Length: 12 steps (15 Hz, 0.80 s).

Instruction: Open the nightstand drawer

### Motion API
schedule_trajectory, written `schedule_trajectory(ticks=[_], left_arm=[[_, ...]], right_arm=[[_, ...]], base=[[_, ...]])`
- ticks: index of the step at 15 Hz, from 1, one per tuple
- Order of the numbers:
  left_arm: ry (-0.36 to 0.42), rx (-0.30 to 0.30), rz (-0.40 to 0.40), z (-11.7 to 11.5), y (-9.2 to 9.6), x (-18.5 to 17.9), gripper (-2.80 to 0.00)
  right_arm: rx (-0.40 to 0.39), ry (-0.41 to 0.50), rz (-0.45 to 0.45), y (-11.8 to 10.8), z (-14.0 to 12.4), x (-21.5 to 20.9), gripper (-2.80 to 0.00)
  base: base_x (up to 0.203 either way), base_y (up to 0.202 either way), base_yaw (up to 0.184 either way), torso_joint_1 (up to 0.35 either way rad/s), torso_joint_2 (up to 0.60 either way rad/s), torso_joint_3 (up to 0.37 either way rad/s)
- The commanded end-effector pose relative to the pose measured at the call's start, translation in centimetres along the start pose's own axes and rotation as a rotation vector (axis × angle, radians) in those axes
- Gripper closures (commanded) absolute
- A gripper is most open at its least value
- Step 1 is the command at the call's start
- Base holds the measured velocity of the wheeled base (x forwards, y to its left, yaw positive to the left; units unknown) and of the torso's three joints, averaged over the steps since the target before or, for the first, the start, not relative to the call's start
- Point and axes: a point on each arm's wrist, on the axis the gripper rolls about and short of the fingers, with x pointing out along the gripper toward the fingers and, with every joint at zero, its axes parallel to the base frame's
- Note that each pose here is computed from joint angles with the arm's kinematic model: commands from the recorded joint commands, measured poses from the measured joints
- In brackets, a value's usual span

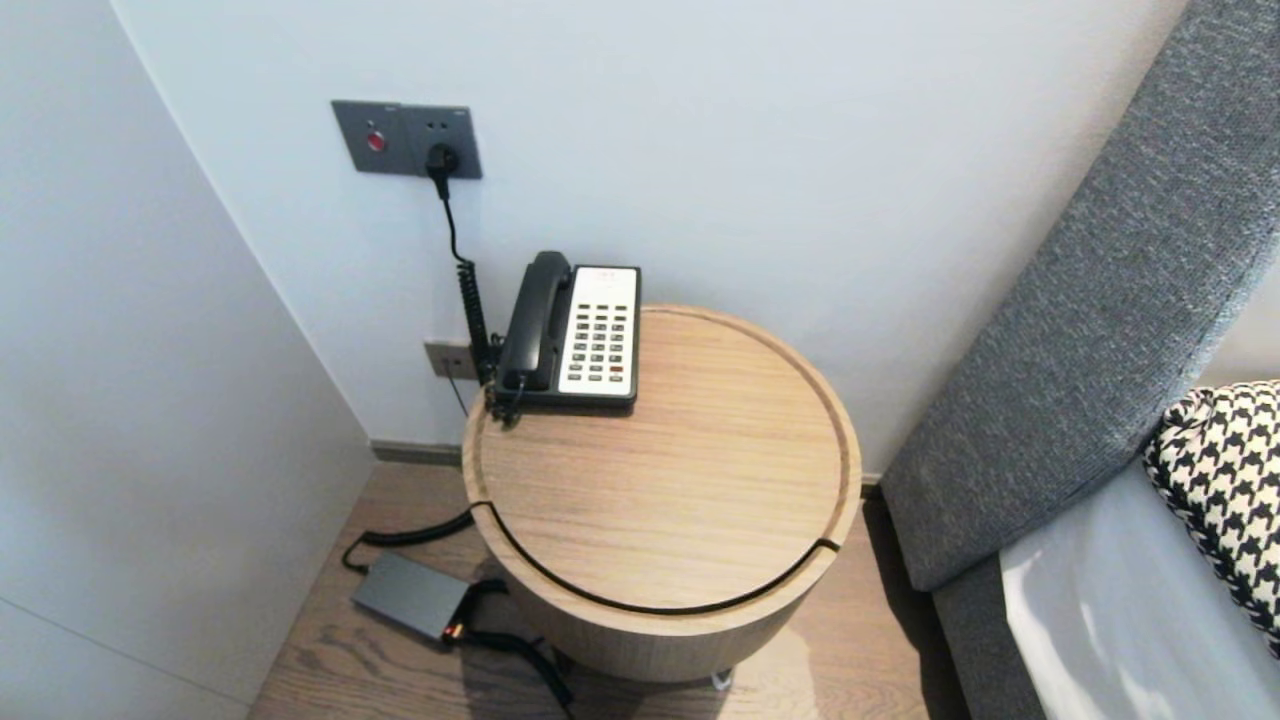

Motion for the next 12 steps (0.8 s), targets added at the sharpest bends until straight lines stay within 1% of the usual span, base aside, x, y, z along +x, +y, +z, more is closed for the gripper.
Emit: schedule_trajectory(ticks=[1,5,6,8,10,11,12], left_arm=[[0.008,0.000,0.000,-0.4,0.0,0.0,0.00],[0.015,0.011,0.001,-0.4,0.0,0.0,0.00],[0.012,0.003,0.000,-0.4,0.0,0.0,0.00],[0.011,0.004,0.001,-0.4,0.0,0.0,0.00],[0.025,0.014,0.009,-0.3,0.0,0.0,0.00],[0.031,0.019,0.011,0.6,0.0,-0.2,0.00],[0.044,0.021,0.009,2.0,0.0,-0.3,0.00]], right_arm=[[0.000,0.026,0.000,0.0,-0.7,0.2,0.00],[0.000,0.026,0.000,0.0,-0.7,0.2,0.00],[0.000,0.026,0.000,0.0,-0.7,0.2,0.00],[0.000,0.026,0.000,0.0,-0.7,0.2,0.00],[0.000,0.026,0.000,0.0,-0.7,0.2,0.00],[0.000,0.025,0.000,0.0,-0.7,0.2,0.00],[0.000,0.026,0.000,0.0,-0.7,0.2,0.00]], base=[[0.000,0.000,0.000,0.000,0.00,0.000],[0.000,0.000,0.000,0.000,0.00,0.000],[0.000,0.000,0.000,0.000,0.00,0.000],[0.000,0.000,0.000,0.000,0.00,0.000],[0.000,0.000,0.000,0.000,0.00,0.000],[0.000,0.000,0.000,0.000,0.00,0.000],[0.000,0.000,0.000,0.000,0.00,0.000]])
